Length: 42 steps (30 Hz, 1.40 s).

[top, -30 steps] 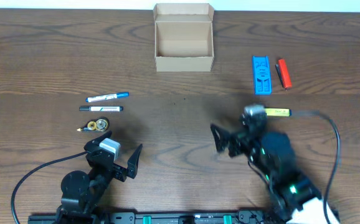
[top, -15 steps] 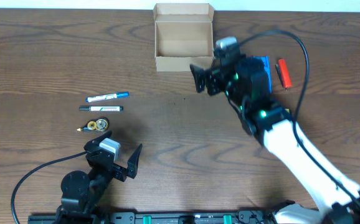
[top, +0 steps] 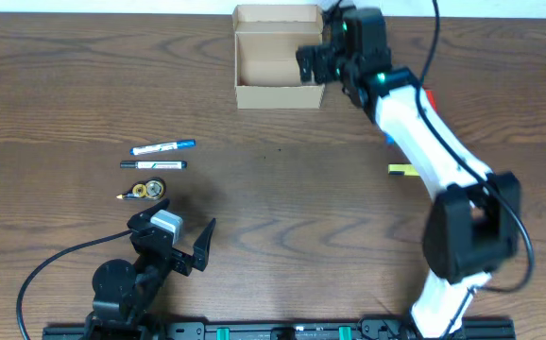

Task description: Pack container

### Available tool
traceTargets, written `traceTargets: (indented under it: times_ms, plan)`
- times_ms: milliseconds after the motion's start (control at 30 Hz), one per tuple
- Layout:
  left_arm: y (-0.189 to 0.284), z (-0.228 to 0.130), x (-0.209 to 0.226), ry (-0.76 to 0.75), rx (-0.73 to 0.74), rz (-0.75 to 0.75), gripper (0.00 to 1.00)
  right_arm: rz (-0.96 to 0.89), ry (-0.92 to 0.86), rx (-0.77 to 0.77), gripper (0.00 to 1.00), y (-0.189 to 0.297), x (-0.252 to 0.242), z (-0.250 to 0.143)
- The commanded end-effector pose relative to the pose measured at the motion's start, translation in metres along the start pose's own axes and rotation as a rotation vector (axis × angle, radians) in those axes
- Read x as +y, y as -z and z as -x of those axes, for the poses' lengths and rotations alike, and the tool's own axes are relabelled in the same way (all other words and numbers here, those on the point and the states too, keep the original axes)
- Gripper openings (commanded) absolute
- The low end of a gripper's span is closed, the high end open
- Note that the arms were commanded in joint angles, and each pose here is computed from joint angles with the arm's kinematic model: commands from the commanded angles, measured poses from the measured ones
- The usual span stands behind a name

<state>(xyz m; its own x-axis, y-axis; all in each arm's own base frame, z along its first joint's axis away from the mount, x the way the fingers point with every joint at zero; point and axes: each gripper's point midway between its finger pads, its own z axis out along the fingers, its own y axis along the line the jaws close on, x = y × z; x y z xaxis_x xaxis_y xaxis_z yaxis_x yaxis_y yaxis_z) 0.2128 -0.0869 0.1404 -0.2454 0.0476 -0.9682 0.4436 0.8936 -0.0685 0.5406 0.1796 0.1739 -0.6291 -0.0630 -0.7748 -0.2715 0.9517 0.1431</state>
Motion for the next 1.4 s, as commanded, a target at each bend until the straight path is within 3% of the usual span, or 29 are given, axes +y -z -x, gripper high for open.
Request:
traceTargets:
  times_ms: [0,267,333,400,500,533,833,1033,1367]
  plan:
    - [-0.003,-0.010,0.003,0.001,0.021,0.009,0.95,-0.019,-0.017,0.012,0.99,-0.022,-0.010,0.005]
    - [-0.003,-0.010,0.003,0.001,0.021,0.009,0.95,-0.133,-0.082,0.141,0.99,-0.066,-0.034,-0.038]
    - [-0.003,-0.010,0.003,0.001,0.021,0.009,0.95,-0.151,-0.103,0.164,0.91,-0.074,-0.040,-0.049]
    - [-0.003,-0.010,0.003,0.001,0.021,0.009,0.95,-0.157,-0.120,0.192,0.69,-0.079,-0.043,-0.060]
    - [-0.003,-0.010,0.003,0.001,0.021,0.009,0.95,-0.166,-0.126,0.226,0.11,-0.077,-0.046,-0.069]
    - [-0.003,-0.010,0.003,0.001,0.021,0.009,0.96,-0.165,-0.126,0.227,0.01,-0.073,-0.045,-0.067]
    - [-0.002,-0.010,0.003,0.001,0.020,0.009,0.95,-0.161,-0.129,0.317,0.01,0.009,-0.016,-0.053]
    - [-0.002,-0.010,0.003,0.001,0.020,0.009,0.95,-0.192,-0.195,0.463,0.01,0.053,0.001,-0.081]
    - [-0.003,-0.010,0.003,0.001,0.021,0.009,0.95,-0.336,-0.178,0.584,0.01,0.060,0.026,-0.146]
